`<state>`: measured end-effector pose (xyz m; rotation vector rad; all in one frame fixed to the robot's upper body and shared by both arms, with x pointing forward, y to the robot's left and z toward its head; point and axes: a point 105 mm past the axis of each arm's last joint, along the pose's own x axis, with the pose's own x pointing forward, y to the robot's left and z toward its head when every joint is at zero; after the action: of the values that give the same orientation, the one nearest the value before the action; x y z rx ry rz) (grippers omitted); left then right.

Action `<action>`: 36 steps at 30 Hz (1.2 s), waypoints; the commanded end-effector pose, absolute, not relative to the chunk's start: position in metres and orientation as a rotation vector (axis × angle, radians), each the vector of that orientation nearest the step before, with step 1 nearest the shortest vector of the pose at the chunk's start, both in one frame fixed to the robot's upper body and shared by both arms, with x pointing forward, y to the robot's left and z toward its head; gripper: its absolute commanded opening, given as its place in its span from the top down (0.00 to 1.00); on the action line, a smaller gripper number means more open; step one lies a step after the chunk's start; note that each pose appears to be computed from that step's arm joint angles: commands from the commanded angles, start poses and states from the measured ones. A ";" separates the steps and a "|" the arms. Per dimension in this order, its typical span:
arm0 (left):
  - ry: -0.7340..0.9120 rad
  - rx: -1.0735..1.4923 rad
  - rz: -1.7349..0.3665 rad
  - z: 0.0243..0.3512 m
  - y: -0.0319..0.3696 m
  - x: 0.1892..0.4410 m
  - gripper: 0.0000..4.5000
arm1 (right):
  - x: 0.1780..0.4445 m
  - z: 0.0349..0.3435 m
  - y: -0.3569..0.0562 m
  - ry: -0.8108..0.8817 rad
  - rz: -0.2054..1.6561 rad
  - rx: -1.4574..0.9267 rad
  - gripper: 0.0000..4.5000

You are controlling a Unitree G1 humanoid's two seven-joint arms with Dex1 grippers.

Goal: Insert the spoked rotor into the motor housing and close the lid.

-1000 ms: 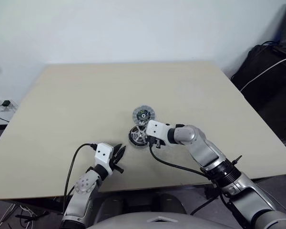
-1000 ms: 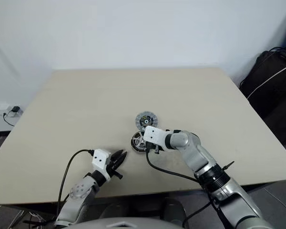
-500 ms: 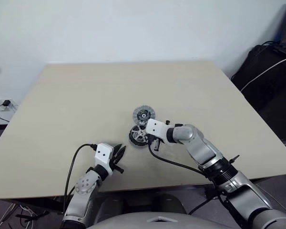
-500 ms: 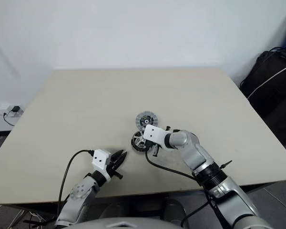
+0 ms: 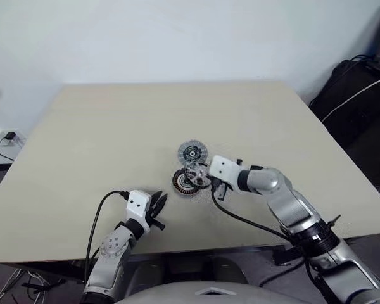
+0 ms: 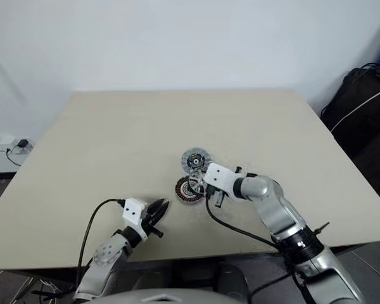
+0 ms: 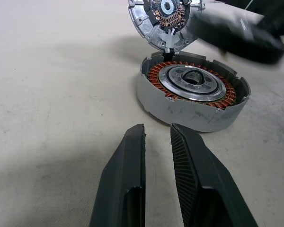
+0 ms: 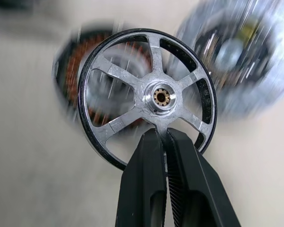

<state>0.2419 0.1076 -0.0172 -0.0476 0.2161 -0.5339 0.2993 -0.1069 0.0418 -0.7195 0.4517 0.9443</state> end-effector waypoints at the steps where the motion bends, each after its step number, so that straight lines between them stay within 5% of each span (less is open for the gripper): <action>1: 0.171 -0.051 -0.548 -0.005 0.105 0.246 0.80 | 0.304 0.059 -0.116 0.406 0.884 -0.703 0.99; 8: 0.170 -0.050 -0.560 -0.002 0.102 0.247 0.80 | 0.296 0.046 -0.132 0.476 0.832 -0.666 0.99; 17: 0.170 -0.050 -0.564 -0.002 0.101 0.248 0.80 | 0.295 0.039 -0.143 0.509 0.790 -0.697 0.33; 22: 0.176 -0.050 -0.558 -0.005 0.104 0.247 0.80 | 0.305 0.064 -0.143 0.399 0.739 -0.661 0.33; 26: 0.179 -0.051 -0.557 -0.007 0.104 0.246 0.80 | 0.309 0.080 -0.130 0.317 0.727 -0.600 0.53; 32: 0.179 -0.051 -0.561 -0.007 0.104 0.247 0.80 | 0.309 0.066 -0.105 0.331 0.762 -0.599 0.97; 36: 0.176 -0.048 -0.563 -0.006 0.104 0.248 0.80 | 0.315 0.058 -0.084 0.330 0.775 -0.601 0.99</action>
<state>0.2426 0.1055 -0.0168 -0.0496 0.2239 -0.5582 0.3071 -0.0867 0.0468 -0.5741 0.3771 0.7969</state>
